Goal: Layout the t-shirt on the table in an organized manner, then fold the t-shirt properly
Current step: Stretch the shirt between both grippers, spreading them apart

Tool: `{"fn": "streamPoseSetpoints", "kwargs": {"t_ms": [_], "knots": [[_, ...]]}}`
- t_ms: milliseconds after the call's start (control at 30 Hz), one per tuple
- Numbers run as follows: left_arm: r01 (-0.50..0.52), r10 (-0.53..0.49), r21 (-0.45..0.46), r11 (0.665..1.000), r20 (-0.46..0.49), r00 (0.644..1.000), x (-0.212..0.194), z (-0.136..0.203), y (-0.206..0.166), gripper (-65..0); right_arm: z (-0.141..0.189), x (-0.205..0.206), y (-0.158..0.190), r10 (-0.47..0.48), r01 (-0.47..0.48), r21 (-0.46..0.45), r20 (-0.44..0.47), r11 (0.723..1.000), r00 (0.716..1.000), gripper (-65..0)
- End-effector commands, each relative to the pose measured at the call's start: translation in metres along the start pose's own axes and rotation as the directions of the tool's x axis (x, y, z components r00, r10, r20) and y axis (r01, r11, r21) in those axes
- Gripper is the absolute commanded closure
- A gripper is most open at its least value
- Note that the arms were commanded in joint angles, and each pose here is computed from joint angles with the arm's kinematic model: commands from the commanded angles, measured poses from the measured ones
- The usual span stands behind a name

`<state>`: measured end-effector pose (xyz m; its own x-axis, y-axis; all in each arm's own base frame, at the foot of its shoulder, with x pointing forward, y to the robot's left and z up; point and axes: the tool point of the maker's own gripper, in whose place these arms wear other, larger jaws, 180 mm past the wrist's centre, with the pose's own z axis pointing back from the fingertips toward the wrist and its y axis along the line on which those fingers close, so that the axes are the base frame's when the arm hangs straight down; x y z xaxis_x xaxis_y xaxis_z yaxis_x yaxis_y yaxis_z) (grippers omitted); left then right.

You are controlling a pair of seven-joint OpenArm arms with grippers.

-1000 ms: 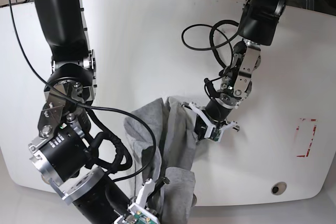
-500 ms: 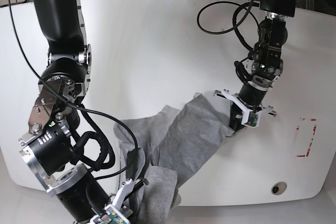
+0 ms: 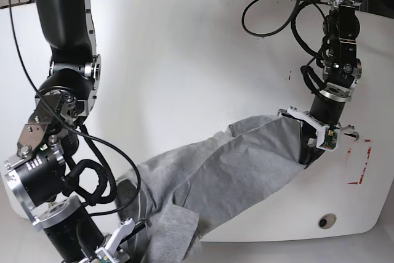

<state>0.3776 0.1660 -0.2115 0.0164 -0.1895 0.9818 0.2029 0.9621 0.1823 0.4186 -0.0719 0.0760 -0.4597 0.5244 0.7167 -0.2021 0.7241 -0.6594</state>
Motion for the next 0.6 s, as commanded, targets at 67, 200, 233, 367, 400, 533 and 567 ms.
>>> {"fn": "streamPoseSetpoints", "kwargs": {"t_ms": [67, 200, 233, 367, 400, 533, 567], "knots": [[0.031, -0.039, 0.079, 0.996, 0.112, 0.993, 0.048, 0.007, 0.028, 0.0, 0.004, 0.026, -0.027, 0.044, -0.040, -0.063, 0.066, 0.997, 0.997, -0.6], [0.047, -0.067, 0.122, 0.991, 0.164, 0.984, 0.078, 0.008, 0.043, 0.0, 0.006, 0.033, -0.037, 0.071, -0.065, -0.084, 0.074, 0.994, 0.995, -0.6], [0.054, -0.078, 0.140, 0.989, 0.173, 0.982, 0.084, 0.009, 0.050, 0.0, 0.006, 0.035, -0.040, 0.077, -0.070, -0.090, 0.077, 0.994, 0.994, -0.6], [0.086, -0.126, 0.197, 0.977, 0.196, 0.972, 0.107, 0.010, 0.075, 0.0, 0.003, 0.040, -0.048, 0.079, -0.071, -0.100, 0.082, 0.992, 0.993, -0.6], [0.095, -0.135, 0.200, 0.975, 0.199, 0.971, 0.111, 0.009, 0.078, 0.0, 0.002, 0.041, -0.049, 0.079, -0.071, -0.102, 0.083, 0.992, 0.993, -0.6], [0.121, -0.160, 0.204, 0.972, 0.186, 0.970, 0.120, 0.008, 0.086, 0.0, 0.005, 0.037, -0.056, 0.097, -0.089, -0.113, 0.065, 0.990, 0.993, -0.6], [0.127, -0.165, 0.207, 0.970, 0.180, 0.970, 0.122, 0.009, 0.090, 0.0, 0.005, 0.036, -0.057, 0.100, -0.092, -0.115, 0.062, 0.989, 0.993, -0.6]]}}
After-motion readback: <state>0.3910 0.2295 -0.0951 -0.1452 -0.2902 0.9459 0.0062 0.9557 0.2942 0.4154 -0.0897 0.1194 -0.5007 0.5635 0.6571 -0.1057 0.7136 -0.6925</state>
